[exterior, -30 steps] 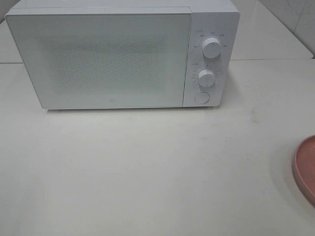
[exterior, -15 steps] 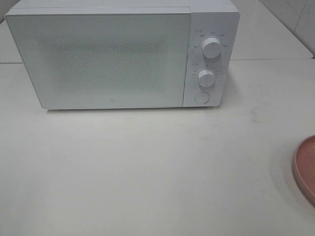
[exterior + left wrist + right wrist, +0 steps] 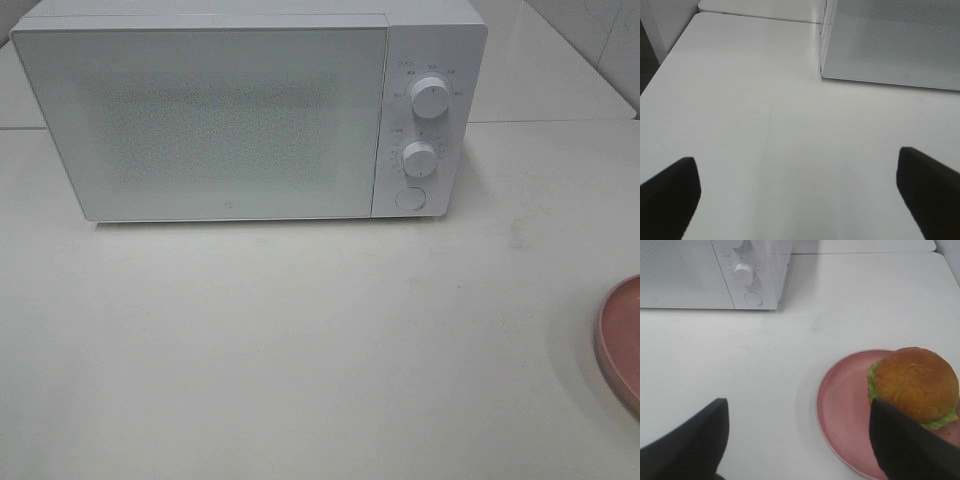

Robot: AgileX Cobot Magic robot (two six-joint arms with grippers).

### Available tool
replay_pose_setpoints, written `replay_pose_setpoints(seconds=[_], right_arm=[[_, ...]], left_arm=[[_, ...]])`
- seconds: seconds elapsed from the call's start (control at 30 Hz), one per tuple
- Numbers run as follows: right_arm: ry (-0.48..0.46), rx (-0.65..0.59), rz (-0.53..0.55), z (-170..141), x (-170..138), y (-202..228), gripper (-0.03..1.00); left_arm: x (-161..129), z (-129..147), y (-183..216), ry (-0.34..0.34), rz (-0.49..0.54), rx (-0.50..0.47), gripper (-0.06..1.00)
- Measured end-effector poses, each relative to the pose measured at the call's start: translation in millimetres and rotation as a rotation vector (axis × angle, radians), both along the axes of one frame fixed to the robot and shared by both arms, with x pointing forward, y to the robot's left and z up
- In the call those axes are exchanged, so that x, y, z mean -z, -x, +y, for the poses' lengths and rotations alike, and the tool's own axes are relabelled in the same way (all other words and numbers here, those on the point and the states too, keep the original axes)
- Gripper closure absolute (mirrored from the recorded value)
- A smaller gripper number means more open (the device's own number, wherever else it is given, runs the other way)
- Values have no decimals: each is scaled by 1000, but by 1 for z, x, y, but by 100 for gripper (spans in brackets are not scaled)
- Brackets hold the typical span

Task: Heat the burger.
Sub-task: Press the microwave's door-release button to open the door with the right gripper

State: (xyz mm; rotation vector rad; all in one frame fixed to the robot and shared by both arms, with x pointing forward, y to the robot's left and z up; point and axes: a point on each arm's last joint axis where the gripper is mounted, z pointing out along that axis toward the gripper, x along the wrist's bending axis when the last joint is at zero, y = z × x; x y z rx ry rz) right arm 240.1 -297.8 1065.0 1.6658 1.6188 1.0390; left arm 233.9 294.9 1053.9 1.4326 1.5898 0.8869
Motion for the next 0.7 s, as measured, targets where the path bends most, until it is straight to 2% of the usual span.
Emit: replay_pose_setpoints(seconds=[0.7], right_arm=[[5,2,49,8,-9,-71,22]], left_arm=[[0,0,0,0,0,0,-4]])
